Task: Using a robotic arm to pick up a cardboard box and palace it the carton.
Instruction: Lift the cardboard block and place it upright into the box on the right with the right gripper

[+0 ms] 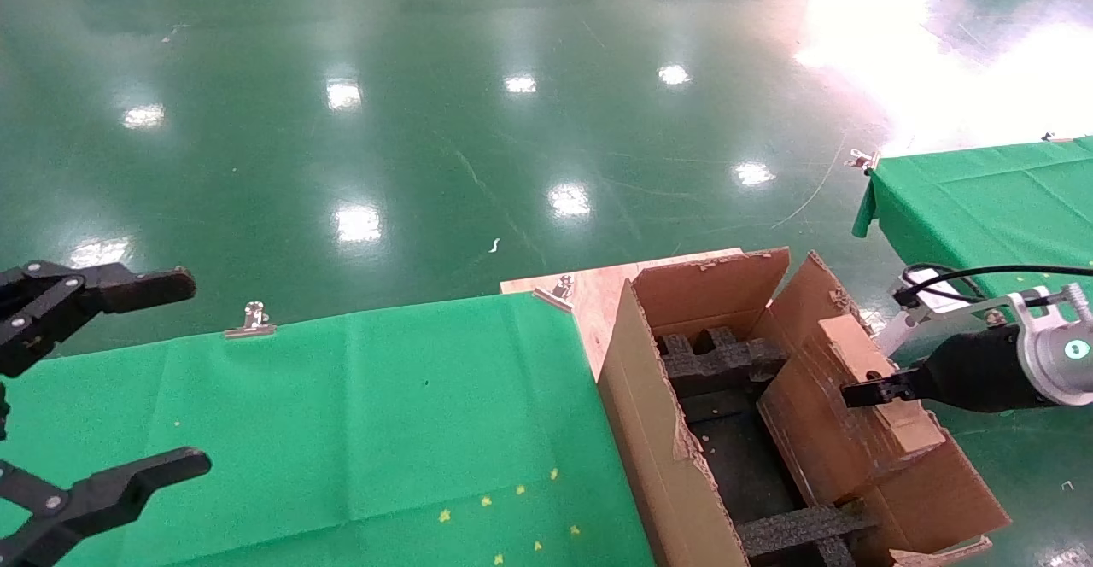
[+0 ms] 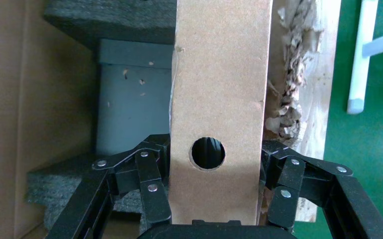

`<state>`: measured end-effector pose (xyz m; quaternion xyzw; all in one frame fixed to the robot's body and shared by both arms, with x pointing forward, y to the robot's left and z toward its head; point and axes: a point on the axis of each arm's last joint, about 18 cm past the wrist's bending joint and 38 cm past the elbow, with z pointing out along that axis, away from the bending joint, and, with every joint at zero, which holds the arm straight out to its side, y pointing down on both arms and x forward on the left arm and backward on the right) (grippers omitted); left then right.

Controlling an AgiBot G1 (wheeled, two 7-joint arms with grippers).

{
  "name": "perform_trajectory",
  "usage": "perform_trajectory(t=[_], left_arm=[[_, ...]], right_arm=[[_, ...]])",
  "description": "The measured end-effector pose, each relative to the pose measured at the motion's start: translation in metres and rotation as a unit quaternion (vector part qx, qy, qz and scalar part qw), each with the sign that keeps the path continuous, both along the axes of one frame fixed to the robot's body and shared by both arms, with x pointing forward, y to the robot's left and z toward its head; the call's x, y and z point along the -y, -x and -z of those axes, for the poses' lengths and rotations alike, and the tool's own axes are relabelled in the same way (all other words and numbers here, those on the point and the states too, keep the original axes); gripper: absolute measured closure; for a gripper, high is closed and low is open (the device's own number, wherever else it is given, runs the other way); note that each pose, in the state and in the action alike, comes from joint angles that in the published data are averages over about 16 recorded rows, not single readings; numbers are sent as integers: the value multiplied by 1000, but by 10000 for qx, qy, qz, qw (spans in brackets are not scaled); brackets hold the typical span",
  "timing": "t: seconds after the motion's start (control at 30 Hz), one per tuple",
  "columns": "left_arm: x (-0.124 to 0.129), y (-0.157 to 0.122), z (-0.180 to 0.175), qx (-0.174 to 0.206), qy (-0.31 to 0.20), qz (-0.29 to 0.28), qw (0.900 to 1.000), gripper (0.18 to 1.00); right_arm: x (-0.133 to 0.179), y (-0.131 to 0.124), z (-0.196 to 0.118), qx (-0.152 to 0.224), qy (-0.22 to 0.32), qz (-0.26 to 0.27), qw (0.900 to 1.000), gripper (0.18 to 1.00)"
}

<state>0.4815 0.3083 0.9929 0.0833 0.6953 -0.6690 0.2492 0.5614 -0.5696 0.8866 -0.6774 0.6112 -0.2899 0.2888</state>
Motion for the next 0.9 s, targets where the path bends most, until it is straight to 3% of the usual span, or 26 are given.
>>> perform_trajectory(t=[0.9], left_arm=[[0, 0, 0, 0, 0, 0, 10000, 183]], right_arm=[[-14, -48, 54, -258, 119, 50, 9996, 877]])
